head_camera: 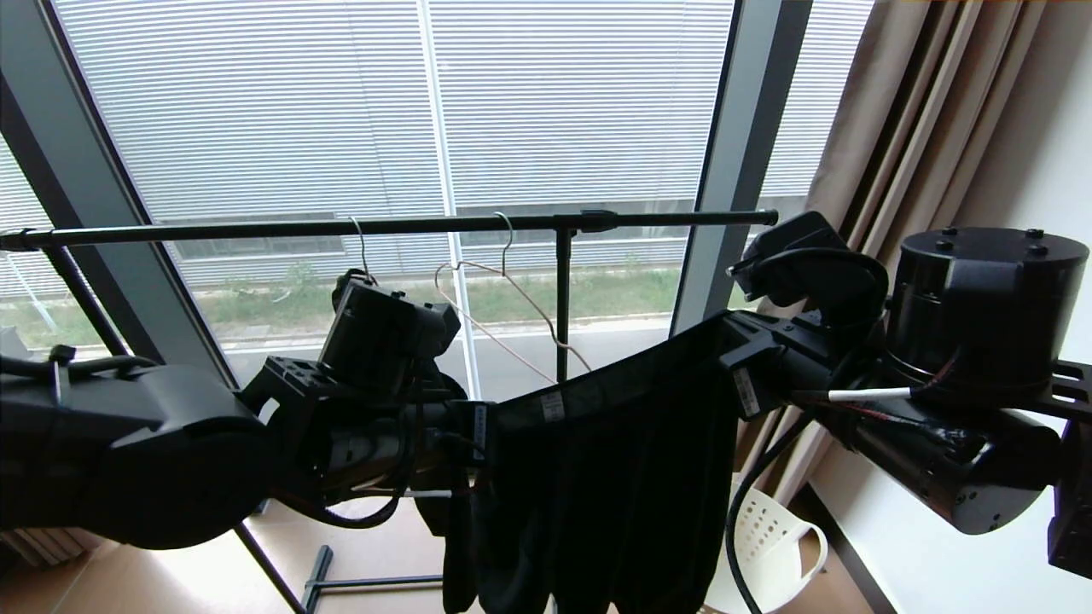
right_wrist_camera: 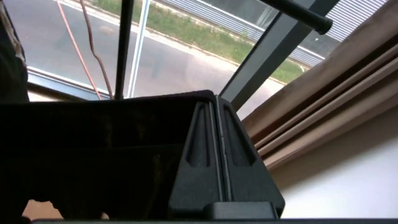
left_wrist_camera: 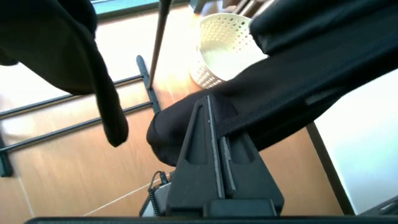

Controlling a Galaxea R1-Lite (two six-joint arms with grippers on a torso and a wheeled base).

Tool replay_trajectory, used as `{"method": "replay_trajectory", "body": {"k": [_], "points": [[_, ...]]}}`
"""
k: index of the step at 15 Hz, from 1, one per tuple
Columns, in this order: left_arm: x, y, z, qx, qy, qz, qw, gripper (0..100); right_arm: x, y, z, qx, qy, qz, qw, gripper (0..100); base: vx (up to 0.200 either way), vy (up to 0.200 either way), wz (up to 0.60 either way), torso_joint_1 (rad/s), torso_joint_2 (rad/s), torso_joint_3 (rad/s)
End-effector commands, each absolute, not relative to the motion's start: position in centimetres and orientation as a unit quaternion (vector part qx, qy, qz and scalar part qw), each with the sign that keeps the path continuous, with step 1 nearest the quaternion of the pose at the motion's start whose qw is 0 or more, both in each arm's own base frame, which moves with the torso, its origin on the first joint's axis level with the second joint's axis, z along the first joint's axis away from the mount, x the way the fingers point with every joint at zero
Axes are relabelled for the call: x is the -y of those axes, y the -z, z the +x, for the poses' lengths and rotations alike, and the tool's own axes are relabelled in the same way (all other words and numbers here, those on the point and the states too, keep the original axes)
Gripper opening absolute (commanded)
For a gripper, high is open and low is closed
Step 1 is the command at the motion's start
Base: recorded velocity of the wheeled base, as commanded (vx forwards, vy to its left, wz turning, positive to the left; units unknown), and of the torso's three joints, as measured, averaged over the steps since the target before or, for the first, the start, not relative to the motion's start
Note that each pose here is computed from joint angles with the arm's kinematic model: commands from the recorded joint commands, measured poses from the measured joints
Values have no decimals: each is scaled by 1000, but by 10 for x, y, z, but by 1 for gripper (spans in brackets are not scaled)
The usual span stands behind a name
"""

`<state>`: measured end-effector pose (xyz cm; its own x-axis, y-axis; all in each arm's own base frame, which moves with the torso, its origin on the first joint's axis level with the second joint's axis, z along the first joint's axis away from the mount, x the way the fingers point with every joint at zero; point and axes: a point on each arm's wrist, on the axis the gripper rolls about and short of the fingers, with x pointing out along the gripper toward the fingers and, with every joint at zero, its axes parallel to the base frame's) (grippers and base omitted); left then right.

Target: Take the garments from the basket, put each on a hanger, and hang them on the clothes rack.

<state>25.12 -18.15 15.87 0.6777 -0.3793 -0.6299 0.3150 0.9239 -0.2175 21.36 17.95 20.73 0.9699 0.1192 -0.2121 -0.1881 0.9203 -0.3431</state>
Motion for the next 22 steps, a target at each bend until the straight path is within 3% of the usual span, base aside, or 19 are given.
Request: {"method": "replay_trajectory", "body": {"k": [1, 6, 10, 15, 22], "points": [[181, -181, 259, -343, 190, -40, 919, 0, -179, -207, 210, -96, -84, -193, 973, 0, 0, 0, 0, 0, 0, 0], [180, -189, 259, -373, 205, 37, 904, 0, -176, -217, 207, -157, -94, -243, 953, 0, 0, 0, 0, 0, 0, 0], [181, -194, 259, -376, 212, 54, 900, 0, -179, -231, 209, -188, -98, -263, 941, 0, 0, 0, 0, 0, 0, 0], [188, -197, 269, -375, 228, 55, 897, 0, -168, -217, 190, -230, -107, -273, 928, 0, 0, 0, 0, 0, 0, 0], [214, -236, 310, -341, 264, 43, 901, 0, -192, -212, 126, -222, -249, -284, 899, 0, 0, 0, 0, 0, 0, 0]]}}
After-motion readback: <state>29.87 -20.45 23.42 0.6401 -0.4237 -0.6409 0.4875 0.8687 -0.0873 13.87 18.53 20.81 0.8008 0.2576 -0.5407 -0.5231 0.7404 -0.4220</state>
